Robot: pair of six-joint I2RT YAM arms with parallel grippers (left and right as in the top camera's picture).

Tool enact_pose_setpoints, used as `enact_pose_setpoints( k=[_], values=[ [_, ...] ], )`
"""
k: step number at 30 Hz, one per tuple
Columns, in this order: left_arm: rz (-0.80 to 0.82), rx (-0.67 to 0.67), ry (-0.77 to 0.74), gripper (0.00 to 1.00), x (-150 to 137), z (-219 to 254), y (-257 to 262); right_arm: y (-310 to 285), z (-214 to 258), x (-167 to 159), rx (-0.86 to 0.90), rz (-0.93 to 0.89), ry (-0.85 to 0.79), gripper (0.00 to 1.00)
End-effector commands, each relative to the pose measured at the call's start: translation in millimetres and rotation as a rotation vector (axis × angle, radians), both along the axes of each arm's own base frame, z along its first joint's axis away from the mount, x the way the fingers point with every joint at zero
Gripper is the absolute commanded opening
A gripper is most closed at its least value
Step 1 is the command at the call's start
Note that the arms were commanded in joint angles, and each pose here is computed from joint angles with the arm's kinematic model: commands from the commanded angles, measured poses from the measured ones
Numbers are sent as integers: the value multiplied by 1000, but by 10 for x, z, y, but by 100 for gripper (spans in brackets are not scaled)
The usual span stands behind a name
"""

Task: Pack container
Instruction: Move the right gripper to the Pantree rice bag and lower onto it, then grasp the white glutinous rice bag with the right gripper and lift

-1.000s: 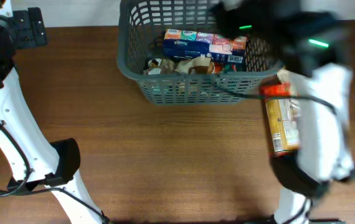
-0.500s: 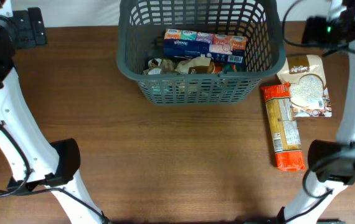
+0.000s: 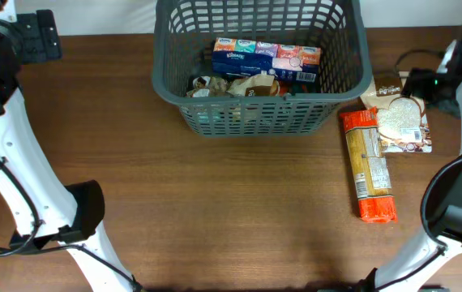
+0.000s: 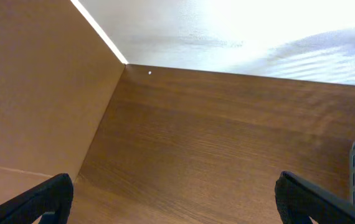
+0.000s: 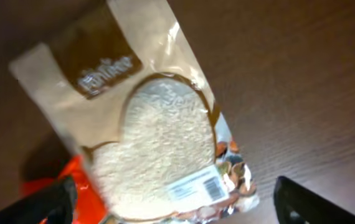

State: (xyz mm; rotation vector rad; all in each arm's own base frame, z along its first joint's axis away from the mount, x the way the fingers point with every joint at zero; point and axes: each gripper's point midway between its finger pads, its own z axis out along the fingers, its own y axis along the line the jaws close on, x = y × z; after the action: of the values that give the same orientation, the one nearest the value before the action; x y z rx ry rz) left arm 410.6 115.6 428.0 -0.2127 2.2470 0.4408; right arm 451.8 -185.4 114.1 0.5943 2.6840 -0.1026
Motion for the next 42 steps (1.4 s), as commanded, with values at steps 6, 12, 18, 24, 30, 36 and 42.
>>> enact_pose_setpoints(
  k=[6,12,18,24,30,36,42],
  values=[
    [18,-6,-11,99,-30,27,16,40,-357,-40,-53,192,-5,99],
    [18,-6,-11,99,-30,27,16,-13,-584,-186,-49,197,38,99],
    [18,-6,-11,99,-31,27,17,22,-757,-269,-8,192,87,96],
    [18,-6,-11,99,-31,27,17,34,-812,-331,26,134,108,95],
    [18,-6,-11,99,-30,27,16,7,-839,-386,49,87,119,96],
    [18,-6,-11,99,-30,27,16,99,-856,-414,178,79,87,99],
    [18,-6,-11,99,-31,27,17,-55,-857,-473,195,101,64,99]
  ],
)
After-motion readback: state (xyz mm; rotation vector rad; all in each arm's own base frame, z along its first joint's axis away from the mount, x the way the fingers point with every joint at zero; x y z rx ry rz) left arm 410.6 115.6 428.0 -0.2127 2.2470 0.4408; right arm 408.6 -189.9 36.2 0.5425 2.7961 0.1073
